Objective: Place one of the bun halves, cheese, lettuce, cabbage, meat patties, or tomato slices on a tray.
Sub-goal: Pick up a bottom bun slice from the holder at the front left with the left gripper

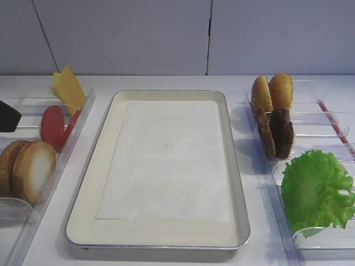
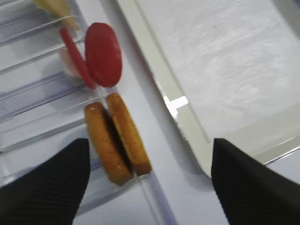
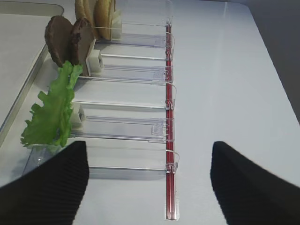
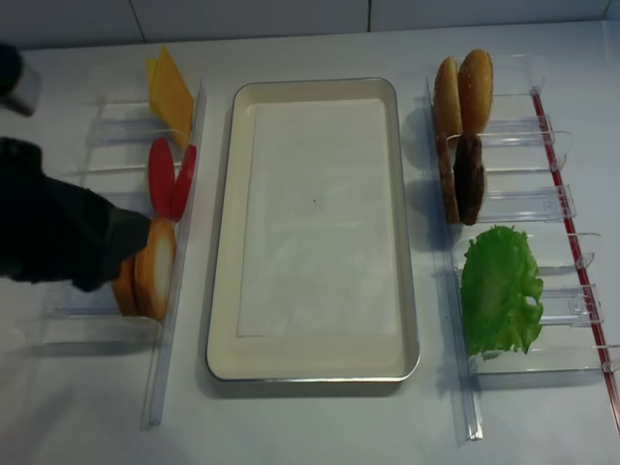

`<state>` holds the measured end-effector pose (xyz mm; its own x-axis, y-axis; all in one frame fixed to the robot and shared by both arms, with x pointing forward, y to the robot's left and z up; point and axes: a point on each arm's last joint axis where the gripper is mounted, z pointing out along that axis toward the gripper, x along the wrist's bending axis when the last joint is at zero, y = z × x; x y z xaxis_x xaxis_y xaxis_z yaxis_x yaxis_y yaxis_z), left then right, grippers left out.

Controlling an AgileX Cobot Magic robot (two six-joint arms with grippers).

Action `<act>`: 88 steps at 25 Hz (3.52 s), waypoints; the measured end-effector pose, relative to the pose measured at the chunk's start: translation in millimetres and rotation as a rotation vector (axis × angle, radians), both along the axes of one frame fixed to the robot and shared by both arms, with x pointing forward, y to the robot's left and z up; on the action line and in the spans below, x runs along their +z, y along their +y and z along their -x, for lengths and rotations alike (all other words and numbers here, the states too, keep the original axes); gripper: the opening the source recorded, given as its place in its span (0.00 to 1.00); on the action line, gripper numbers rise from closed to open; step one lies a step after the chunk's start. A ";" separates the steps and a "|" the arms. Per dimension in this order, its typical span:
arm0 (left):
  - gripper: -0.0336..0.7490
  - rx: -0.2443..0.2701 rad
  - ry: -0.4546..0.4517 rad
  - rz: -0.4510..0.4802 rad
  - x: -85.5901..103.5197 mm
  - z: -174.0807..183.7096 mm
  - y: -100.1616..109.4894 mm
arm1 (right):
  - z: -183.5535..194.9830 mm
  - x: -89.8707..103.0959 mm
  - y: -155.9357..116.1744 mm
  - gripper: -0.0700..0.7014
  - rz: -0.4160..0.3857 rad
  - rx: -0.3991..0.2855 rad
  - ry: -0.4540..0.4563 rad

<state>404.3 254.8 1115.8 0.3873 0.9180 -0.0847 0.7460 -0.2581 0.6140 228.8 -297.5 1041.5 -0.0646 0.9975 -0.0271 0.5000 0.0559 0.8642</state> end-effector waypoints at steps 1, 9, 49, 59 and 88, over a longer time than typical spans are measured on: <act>0.73 0.004 0.008 -0.047 2.2 -3.1 -3.2 | 0.0 0.0 0.0 0.80 0.000 0.000 0.000; 0.71 0.033 0.023 -0.279 -3.7 -13.7 -56.8 | 0.0 0.0 0.0 0.80 0.000 0.000 0.000; 0.60 0.299 0.241 -0.374 -64.1 -59.7 -72.7 | 0.0 0.0 0.0 0.80 0.002 0.001 0.000; 0.60 0.328 0.245 -0.364 -64.1 -64.5 -64.7 | 0.0 0.0 0.0 0.80 0.002 0.001 0.000; 0.60 0.270 0.298 -0.369 -91.2 -67.5 -71.3 | 0.0 0.0 0.0 0.80 0.002 0.001 0.000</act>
